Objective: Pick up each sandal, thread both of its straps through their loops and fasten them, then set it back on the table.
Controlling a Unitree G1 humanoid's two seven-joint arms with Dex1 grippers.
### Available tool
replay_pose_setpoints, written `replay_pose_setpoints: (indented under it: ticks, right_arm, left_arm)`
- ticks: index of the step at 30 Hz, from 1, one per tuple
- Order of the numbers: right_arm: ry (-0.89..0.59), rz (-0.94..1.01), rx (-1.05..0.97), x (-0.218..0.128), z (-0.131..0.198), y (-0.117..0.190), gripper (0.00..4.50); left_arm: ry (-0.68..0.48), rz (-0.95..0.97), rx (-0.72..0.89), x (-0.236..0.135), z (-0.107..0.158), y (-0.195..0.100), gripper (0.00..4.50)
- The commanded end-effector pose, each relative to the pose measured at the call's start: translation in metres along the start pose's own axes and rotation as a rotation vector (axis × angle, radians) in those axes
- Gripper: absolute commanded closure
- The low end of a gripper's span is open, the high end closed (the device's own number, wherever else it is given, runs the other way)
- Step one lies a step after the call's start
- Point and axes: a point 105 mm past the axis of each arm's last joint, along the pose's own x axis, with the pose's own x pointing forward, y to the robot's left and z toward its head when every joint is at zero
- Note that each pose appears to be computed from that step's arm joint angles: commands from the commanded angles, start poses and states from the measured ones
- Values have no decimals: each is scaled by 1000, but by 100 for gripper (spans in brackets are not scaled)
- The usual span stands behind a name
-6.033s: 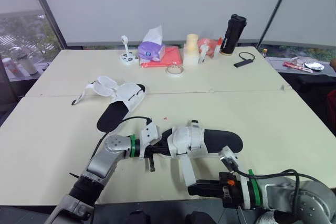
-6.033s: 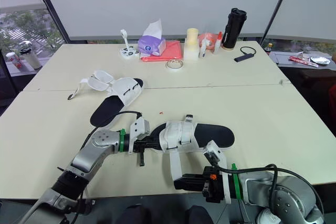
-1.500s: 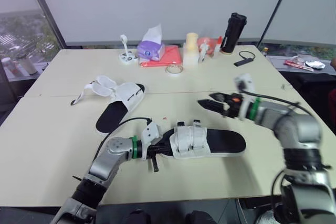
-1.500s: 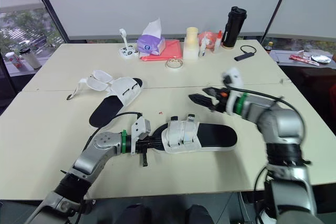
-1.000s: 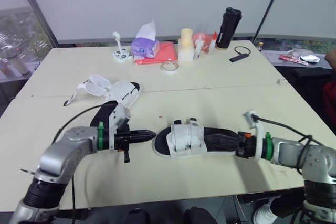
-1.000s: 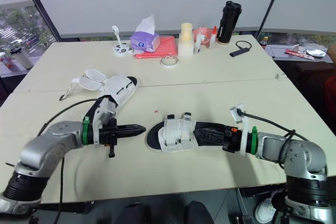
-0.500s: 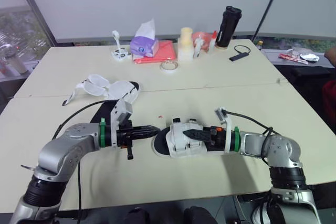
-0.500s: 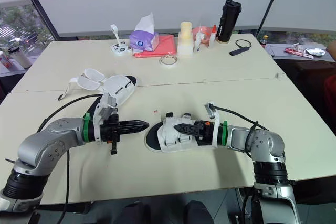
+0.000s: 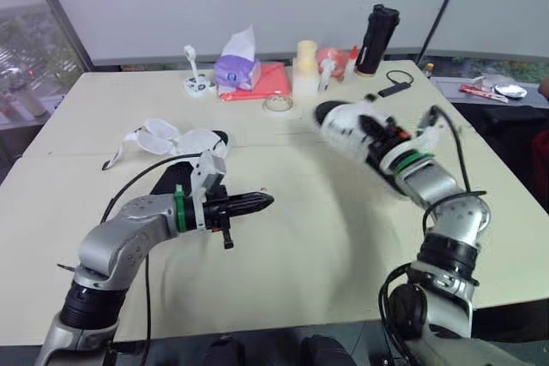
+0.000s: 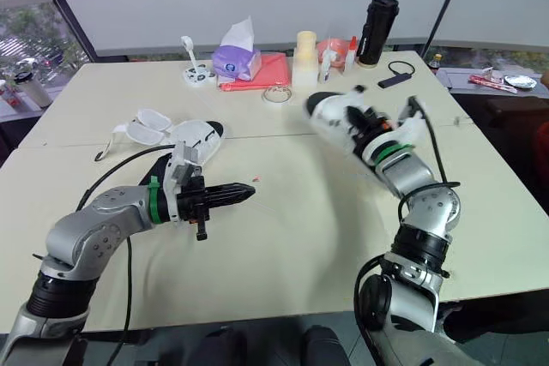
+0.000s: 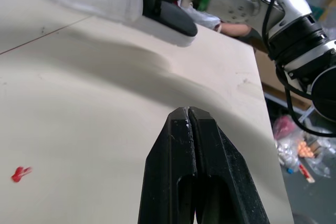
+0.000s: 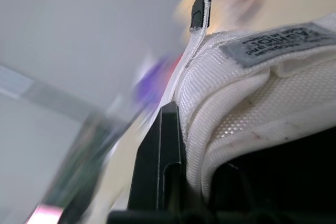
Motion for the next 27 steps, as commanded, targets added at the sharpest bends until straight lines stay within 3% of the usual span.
replay_pose_setpoints:
  ticks: [1, 5, 10, 13, 19, 20, 27]
  right_arm:
    - [-263, -222, -7, 3, 36, -26, 448]
    - [-342, -359, 84, 13, 34, -50, 448]
    - [-349, -385, 131, 22, 24, -57, 448]
    - [-306, -392, 126, 22, 12, -64, 322]
    - [-253, -428, 92, 10, 4, -77, 22]
    - [-233, -409, 68, 5, 2, -76, 4]
    - [-68, -281, -200, -60, -18, -56, 4]
  left_arm:
    - [-35, -9, 44, 6, 9, -2, 450]
    - [-51, 5, 46, 10, 9, 1, 450]
    - [-51, 13, 39, 10, 5, 0, 450]
    - [-52, 27, 35, 7, 4, 2, 450]
    - [-55, 52, 40, 5, 3, 5, 450]
    - [-64, 77, 53, 4, 5, 8, 450]
    - [-88, 292, 136, -19, 14, 34, 450]
